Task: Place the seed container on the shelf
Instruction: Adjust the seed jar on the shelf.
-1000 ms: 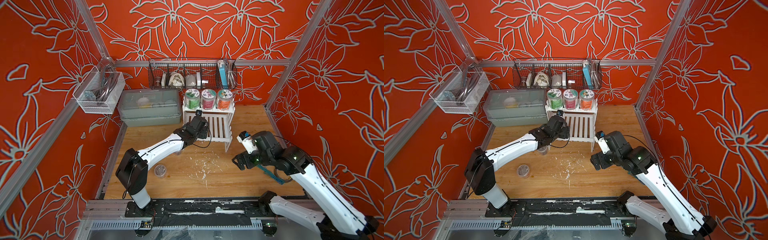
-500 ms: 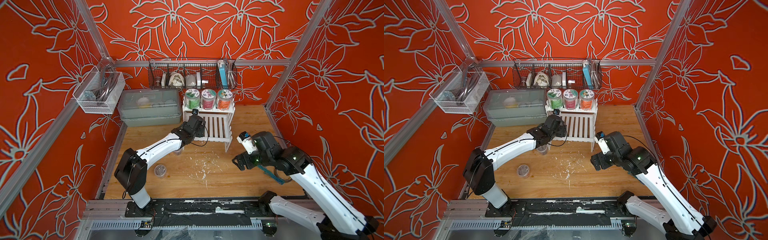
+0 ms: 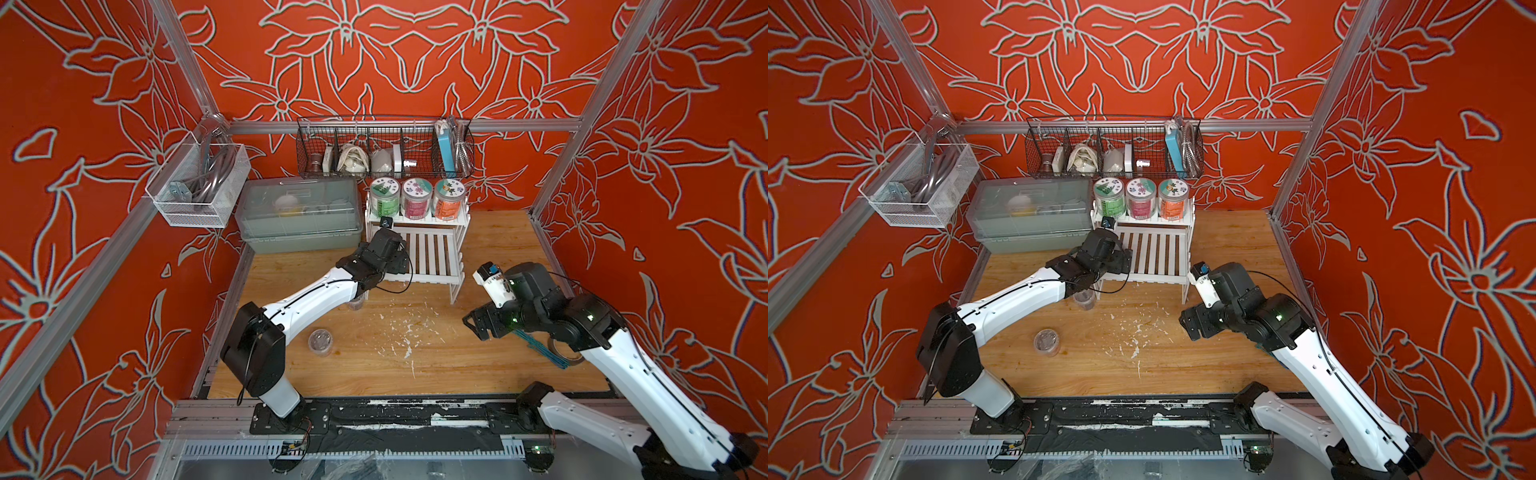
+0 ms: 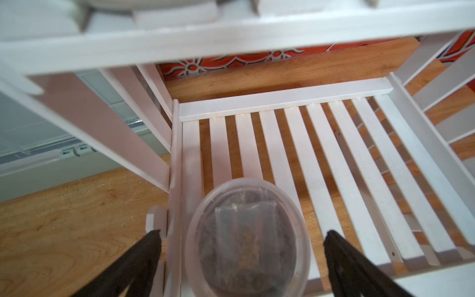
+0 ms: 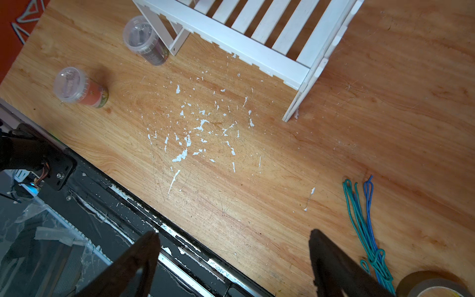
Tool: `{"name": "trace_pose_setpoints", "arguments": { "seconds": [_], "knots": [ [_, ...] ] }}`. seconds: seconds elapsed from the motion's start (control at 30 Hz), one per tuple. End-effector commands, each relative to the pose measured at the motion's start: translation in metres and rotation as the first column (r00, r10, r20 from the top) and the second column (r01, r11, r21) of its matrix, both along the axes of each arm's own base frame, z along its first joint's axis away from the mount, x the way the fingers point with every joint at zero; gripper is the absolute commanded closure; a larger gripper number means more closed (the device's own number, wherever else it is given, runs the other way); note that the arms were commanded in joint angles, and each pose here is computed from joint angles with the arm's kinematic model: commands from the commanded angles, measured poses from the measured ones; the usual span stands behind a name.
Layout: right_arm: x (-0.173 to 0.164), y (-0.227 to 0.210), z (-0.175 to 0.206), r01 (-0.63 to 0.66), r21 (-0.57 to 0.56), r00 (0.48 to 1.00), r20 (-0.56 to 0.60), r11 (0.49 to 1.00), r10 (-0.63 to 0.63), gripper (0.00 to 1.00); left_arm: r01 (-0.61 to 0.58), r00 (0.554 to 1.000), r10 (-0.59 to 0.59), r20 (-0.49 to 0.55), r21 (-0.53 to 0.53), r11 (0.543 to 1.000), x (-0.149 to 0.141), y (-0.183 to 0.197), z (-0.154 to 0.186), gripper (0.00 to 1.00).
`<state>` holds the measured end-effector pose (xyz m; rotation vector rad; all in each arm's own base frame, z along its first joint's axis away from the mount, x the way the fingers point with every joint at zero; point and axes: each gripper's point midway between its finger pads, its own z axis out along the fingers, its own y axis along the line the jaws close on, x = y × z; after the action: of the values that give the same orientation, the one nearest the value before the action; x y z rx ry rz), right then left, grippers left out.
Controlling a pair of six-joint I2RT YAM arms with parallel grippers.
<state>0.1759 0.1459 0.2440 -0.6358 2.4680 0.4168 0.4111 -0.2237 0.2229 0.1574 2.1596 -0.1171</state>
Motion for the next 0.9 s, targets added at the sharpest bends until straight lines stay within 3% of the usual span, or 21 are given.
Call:
{"name": "trace_pose_setpoints", "arguments": {
  "seconds": [0.0, 0.4, 0.53, 0.87],
  "knots": [
    [-0.002, 0.006, 0.003, -0.017, 0.048, 1.0, 0.012, 0.999, 0.016, 0.07, 0.027, 0.999, -0.025, 0.027, -0.047, 0.999, -0.012, 0.005, 0.031, 0.01],
    [0.004, 0.064, 0.019, -0.098, 0.238, 0.995, 0.037, 0.966, 0.092, 0.11, 0.045, 0.998, -0.039, 0.047, -0.135, 0.99, -0.095, 0.062, 0.086, 0.01],
    [0.005, 0.094, 0.017, -0.137, 0.254, 0.99, 0.048, 0.957, 0.129, 0.12, -0.005, 0.999, 0.012, 0.044, -0.158, 0.987, -0.126, 0.096, 0.103, 0.01],
    [-0.004, 0.181, 0.007, -0.255, 0.217, 0.959, 0.182, 0.942, 0.218, 0.1, -0.083, 0.971, 0.14, 0.194, -0.277, 0.957, -0.214, 0.172, 0.158, 0.01]
  ]
}}
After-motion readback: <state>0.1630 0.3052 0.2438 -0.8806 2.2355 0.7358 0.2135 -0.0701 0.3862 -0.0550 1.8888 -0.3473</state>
